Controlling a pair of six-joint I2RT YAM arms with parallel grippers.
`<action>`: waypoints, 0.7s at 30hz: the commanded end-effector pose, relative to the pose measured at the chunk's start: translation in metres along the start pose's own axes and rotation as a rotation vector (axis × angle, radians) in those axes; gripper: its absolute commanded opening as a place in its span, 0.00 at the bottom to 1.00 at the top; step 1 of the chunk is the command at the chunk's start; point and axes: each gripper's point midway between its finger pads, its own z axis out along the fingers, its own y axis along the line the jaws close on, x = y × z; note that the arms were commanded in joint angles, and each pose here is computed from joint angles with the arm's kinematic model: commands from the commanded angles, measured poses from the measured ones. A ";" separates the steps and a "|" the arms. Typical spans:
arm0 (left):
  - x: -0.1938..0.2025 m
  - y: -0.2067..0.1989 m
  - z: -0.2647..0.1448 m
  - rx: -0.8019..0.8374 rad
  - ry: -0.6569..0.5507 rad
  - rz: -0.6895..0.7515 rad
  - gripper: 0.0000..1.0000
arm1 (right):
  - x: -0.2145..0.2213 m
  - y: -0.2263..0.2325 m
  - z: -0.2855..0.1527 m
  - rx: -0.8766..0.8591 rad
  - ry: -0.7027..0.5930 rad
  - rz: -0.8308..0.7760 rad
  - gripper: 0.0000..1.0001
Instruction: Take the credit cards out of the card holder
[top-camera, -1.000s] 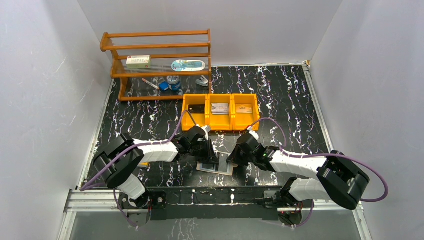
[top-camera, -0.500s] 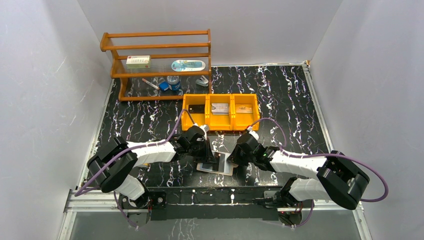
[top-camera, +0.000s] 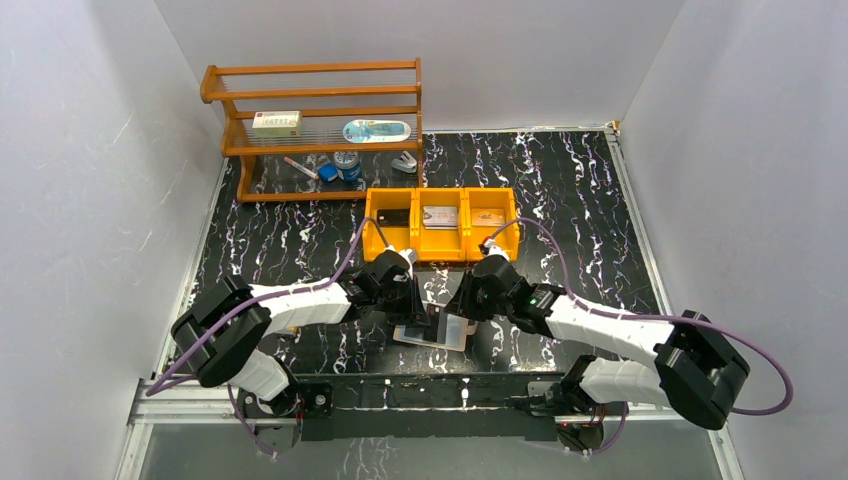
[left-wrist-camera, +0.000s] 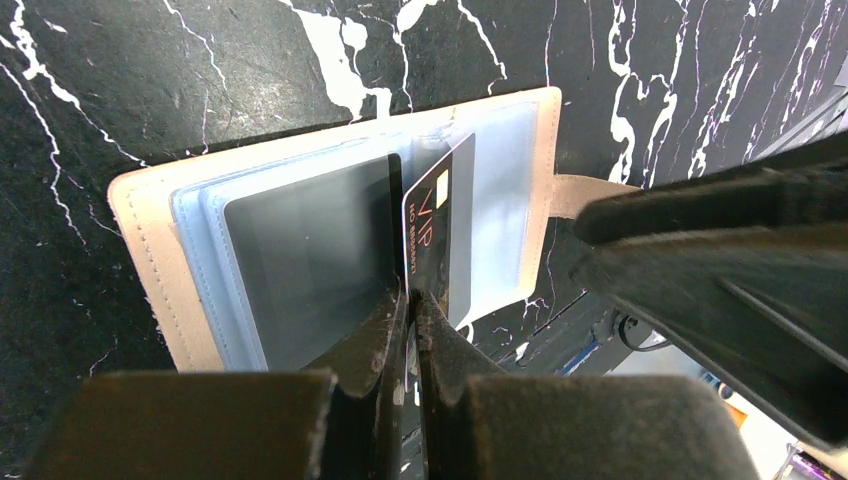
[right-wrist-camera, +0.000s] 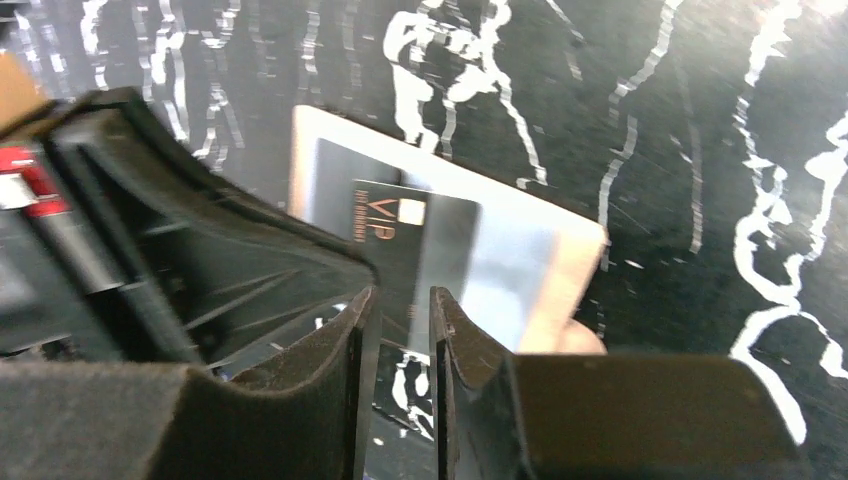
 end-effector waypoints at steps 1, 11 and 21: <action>-0.002 0.002 -0.008 -0.028 -0.013 0.025 0.00 | -0.017 0.044 -0.012 -0.150 -0.017 -0.078 0.33; -0.004 0.000 -0.011 -0.029 -0.017 0.028 0.00 | 0.014 0.001 0.023 0.017 0.095 0.012 0.33; 0.002 -0.019 -0.003 0.075 0.041 0.039 0.13 | 0.028 -0.021 0.029 0.069 0.120 0.048 0.31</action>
